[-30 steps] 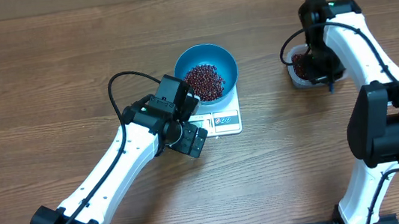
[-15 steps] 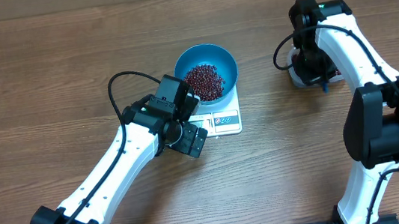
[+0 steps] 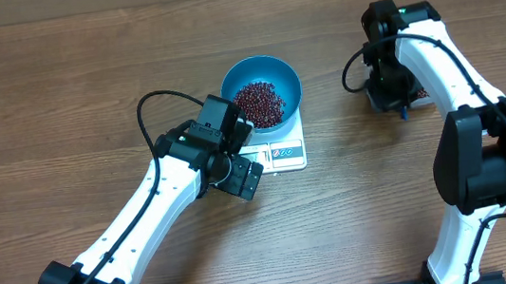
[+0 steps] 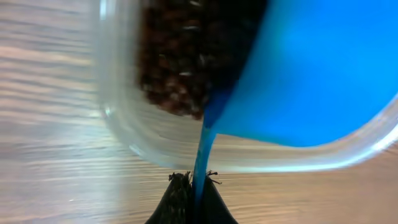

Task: Scoop item into bowl and weigh 150g on scale
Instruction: 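Lower the scoop into the red beans in the tub with right gripper, then drag the scoop through the beans to fill it with right gripper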

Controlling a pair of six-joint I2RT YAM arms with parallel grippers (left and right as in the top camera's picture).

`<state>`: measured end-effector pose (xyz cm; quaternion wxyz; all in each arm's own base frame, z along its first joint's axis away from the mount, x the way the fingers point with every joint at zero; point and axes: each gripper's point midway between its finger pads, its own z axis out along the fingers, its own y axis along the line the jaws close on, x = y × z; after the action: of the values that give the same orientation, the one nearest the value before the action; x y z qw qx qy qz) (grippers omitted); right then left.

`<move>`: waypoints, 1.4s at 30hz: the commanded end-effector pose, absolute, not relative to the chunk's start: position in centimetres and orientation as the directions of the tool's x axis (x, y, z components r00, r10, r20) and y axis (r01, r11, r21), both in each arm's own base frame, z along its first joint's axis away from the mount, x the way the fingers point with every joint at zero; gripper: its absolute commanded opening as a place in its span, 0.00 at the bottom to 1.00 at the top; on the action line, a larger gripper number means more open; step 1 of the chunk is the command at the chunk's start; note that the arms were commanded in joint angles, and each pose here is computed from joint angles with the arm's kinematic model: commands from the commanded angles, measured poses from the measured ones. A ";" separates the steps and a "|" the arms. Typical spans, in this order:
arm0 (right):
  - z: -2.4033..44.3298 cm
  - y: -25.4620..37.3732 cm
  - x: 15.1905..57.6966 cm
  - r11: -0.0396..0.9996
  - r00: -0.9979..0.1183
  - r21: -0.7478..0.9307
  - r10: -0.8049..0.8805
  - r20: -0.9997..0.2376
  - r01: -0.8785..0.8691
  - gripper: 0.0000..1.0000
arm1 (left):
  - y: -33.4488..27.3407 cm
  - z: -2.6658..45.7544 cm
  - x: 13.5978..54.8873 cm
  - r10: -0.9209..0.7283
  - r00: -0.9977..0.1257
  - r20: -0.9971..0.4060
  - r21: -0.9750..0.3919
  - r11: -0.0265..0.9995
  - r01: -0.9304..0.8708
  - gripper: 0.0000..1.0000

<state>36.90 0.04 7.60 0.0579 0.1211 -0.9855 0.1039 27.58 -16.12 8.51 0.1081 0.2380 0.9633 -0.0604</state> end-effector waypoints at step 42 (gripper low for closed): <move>12.8 -2.4 40.8 0.824 -0.978 0.559 0.182 -0.103 0.095 0.04 | -15.9 9.2 27.8 0.457 -0.852 -0.258 -0.050 0.874 0.484 1.00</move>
<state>39.79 -1.78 11.29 -0.0457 -0.0813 -0.9554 -0.2802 27.57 -16.12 8.52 0.1080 0.2380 0.9633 -0.0606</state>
